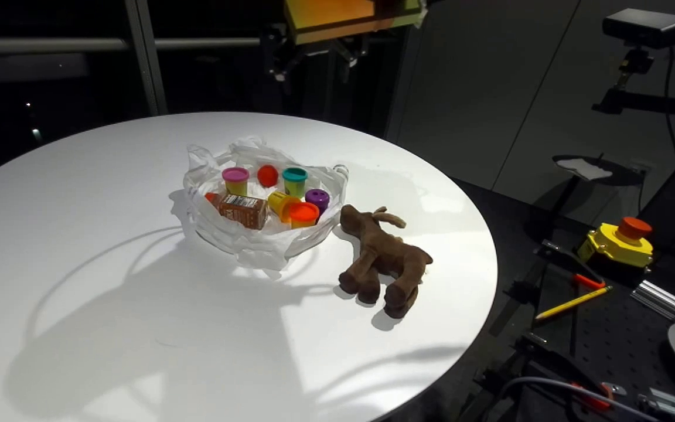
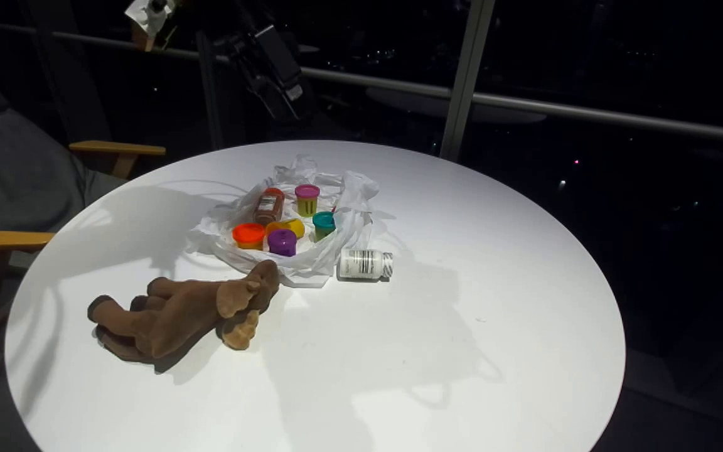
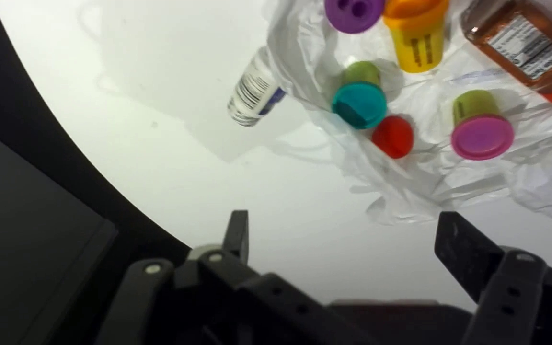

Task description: Place the containers, strawberry toy and deer toy inside the white plastic bag

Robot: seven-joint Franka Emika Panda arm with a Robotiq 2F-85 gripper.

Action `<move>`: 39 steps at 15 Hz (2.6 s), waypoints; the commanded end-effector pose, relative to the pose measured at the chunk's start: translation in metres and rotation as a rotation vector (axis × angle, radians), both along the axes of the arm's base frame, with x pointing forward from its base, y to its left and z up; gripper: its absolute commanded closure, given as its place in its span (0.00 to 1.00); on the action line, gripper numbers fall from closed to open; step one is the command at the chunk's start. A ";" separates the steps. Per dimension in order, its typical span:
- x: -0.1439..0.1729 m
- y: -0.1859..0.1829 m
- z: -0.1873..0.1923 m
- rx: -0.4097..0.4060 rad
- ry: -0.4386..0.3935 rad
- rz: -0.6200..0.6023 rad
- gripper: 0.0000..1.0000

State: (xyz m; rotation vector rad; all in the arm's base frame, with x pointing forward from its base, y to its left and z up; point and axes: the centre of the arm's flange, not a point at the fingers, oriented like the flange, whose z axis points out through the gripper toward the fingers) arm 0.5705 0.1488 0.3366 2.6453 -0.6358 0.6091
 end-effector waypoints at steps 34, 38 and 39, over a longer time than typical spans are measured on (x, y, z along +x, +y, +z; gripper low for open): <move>0.022 -0.164 -0.183 0.485 -0.079 -0.342 0.58; -0.017 -0.126 -0.143 0.404 -0.130 -0.274 0.73; -0.026 -0.117 -0.129 0.348 -0.158 -0.255 0.73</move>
